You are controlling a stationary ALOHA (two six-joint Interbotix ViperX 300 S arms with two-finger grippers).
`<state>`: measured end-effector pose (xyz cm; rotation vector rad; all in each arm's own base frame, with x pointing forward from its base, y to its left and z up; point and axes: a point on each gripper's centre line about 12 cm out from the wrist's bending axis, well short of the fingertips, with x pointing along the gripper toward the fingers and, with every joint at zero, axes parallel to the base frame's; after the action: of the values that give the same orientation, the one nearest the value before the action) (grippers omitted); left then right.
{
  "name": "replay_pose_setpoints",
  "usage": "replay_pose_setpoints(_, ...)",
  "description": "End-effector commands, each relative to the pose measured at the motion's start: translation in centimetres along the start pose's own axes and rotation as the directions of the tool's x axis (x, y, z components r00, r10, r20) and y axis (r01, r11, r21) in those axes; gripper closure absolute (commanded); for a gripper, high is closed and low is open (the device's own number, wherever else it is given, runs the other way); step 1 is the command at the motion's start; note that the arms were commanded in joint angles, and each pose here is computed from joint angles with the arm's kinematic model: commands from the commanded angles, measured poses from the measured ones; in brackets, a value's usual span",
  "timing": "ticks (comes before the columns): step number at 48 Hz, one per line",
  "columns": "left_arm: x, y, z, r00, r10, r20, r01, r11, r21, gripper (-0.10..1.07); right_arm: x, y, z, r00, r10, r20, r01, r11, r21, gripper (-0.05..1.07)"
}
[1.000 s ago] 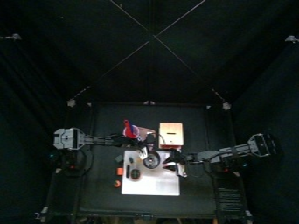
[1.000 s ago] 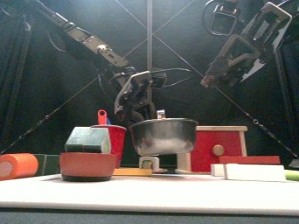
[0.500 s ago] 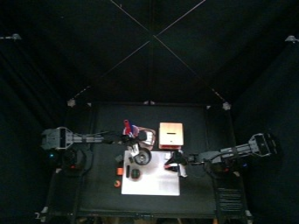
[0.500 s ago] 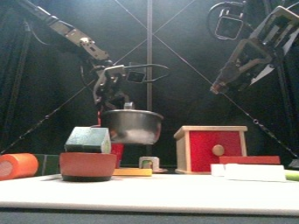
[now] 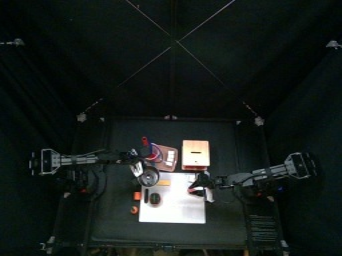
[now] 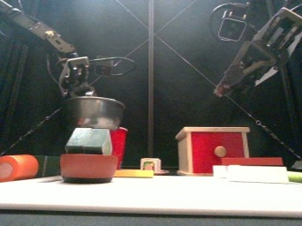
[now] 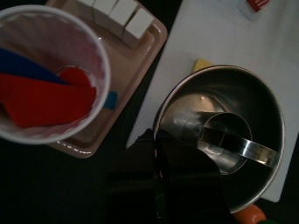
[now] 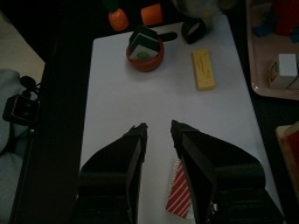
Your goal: Move the metal bowl off the cutting board
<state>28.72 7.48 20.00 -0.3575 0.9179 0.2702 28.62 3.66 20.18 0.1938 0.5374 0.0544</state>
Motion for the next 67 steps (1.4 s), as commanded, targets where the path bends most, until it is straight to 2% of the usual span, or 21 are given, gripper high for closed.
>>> replay_pose_setpoints(1,-1.6,1.0,0.0,0.998,0.015,0.054,-0.014,0.999,-0.03,0.71,-0.3,0.2,1.2,0.999,0.007,0.039,-0.007,1.0,0.003,0.32)
replay_pose_setpoints(14,-2.2,3.8,-3.4,0.997,0.073,0.031,-0.069,0.992,-0.109,0.71,-0.1,0.2,1.3,0.999,0.005,0.041,-0.005,1.0,0.003,0.32)
replay_pose_setpoints(25,-2.4,5.9,-5.3,0.993,0.121,0.015,-0.117,0.978,-0.174,0.71,-0.1,0.2,1.4,0.999,0.004,0.043,-0.004,1.0,0.003,0.32)
replay_pose_setpoints(33,-2.8,8.6,-6.1,0.982,0.186,0.003,-0.179,0.948,-0.265,0.71,-0.1,0.2,1.4,0.999,0.004,0.041,-0.004,1.0,0.004,0.32)
replay_pose_setpoints(47,-2.5,11.3,-8.4,0.967,0.25,-0.045,-0.249,0.899,-0.359,0.68,0.2,0.1,1.1,1.0,0.001,0.031,-0.001,1.0,0.004,0.32)
replay_pose_setpoints(53,-2.2,12.0,-8.5,0.962,0.272,-0.029,-0.263,0.89,-0.372,0.62,0.3,0.0,1.1,1.0,-0.004,0.027,0.004,1.0,-0.001,0.32)
replay_pose_setpoints(58,-1.5,12.4,-8.4,0.959,0.282,-0.021,-0.269,0.887,-0.376,0.52,0.3,-0.2,1.0,1.0,-0.007,0.025,0.007,1.0,-0.001,0.32)
replay_pose_setpoints(67,0.0,13.0,-8.5,0.958,0.276,-0.071,-0.282,0.881,-0.38,0.31,0.3,-0.1,1.0,1.0,-0.006,0.026,0.006,1.0,0.007,0.32)
